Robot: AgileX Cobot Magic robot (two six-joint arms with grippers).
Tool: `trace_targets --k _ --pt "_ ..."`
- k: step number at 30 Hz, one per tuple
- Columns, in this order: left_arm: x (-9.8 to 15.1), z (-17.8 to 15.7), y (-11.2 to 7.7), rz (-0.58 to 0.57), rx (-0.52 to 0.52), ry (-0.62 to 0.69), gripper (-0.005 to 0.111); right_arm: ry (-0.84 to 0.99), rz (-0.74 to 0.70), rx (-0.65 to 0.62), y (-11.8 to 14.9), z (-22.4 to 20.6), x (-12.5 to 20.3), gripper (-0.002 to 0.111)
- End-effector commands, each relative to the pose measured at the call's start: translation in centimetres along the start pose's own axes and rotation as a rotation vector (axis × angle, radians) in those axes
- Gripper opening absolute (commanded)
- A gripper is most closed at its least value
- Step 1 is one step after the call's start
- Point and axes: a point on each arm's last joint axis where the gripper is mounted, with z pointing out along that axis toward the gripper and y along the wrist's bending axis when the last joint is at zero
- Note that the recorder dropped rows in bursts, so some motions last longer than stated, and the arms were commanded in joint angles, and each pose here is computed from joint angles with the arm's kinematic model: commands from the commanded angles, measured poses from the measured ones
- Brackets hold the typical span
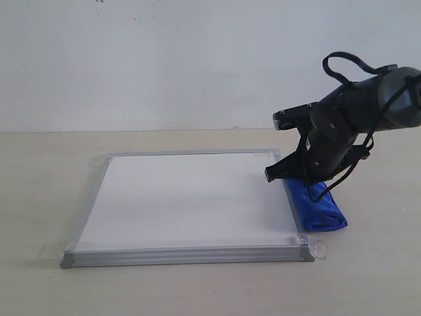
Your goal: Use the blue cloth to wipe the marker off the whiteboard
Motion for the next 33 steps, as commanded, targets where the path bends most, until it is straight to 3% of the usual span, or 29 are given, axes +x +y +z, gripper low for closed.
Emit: trace_targets --k 1,10,14,22,29,33 --pt "0.1 0.0 0.0 0.004 0.005 -0.001 0.004 0.002 -0.008 0.019 -0.4 -1.1 -0.2 0.0" --pt "0.1 0.0 0.0 0.004 0.005 -0.001 0.004 0.129 -0.024 0.033 0.2 3.1 2.0 0.0" --pt "0.1 0.0 0.0 0.004 0.005 -0.001 0.004 0.125 -0.021 0.036 0.1 2.6 1.8 0.0" --pt "0.1 0.0 0.0 0.004 0.005 -0.001 0.004 0.037 -0.022 0.037 -1.0 -4.8 1.4 0.0" --pt "0.1 0.0 0.0 0.004 0.005 -0.001 0.004 -0.067 -0.003 -0.055 -1.9 -11.6 8.4 0.0" --pt "0.1 0.0 0.0 0.004 0.005 -0.001 0.004 -0.198 0.14 -0.14 -2.6 -16.6 11.0 0.0"
